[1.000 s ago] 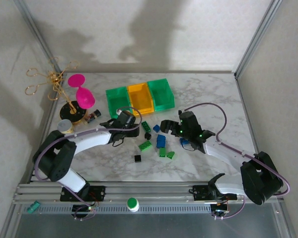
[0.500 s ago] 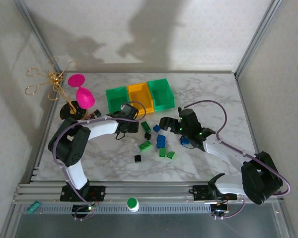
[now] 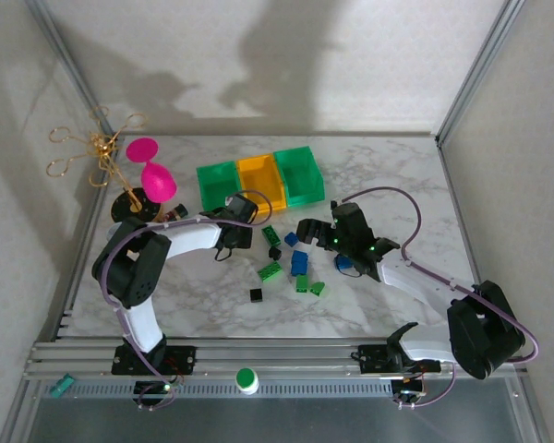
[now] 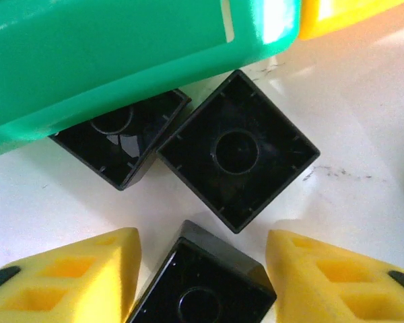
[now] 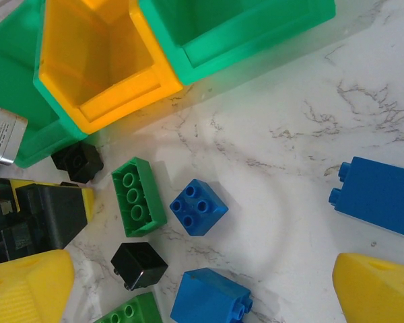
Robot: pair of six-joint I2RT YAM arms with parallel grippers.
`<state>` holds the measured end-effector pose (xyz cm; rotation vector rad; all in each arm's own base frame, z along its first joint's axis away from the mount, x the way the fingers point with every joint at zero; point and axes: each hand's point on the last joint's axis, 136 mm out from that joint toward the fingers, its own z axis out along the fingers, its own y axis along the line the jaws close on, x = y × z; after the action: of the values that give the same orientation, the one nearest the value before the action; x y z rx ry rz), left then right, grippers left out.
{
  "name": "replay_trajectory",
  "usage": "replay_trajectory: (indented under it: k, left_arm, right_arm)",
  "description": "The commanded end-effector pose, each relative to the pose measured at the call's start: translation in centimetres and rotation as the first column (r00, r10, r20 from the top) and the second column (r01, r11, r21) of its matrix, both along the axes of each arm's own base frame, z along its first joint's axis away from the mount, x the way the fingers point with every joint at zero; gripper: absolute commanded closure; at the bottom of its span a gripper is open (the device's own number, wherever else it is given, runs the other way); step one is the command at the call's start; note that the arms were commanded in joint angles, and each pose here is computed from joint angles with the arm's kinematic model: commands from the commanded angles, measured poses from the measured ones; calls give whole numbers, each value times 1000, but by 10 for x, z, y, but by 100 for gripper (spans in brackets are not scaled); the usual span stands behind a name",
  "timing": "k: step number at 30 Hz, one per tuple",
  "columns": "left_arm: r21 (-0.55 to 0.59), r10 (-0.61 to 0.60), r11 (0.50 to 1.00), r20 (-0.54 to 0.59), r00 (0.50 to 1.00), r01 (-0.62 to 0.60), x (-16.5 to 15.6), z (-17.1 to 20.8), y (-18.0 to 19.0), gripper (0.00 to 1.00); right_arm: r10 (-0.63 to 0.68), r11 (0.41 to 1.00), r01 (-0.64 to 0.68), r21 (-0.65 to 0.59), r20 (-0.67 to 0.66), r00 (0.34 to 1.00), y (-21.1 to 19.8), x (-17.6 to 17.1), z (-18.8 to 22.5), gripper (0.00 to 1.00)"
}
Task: Sort the legos into containers by color
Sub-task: Pick up the lego from the center of the table.
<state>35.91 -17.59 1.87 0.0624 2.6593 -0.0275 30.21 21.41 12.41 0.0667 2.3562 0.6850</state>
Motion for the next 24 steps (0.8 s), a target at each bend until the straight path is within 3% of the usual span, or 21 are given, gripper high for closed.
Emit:
replay_trajectory:
  k: [1,9,14,24]
  left_arm:
    - [21,-1,1000,-31,1000,2,-12,-3,7,60]
    - [-20,1,1000,-28,1000,-2,-20,9,3,63]
    - [-80,23,997,20,1000,-21,-18,37,-1,62]
    - [-90,157,986,175,972,-143,44,99,19,63]
  right_arm:
    - [-12,1000,12,-3,23,1000,2,7,9,1]
    - [-36,998,38,-56,47,998,-2,18,14,1]
    - [-80,992,86,-96,66,995,-11,34,21,1]
    - [-146,978,157,-136,90,985,-25,85,26,1]
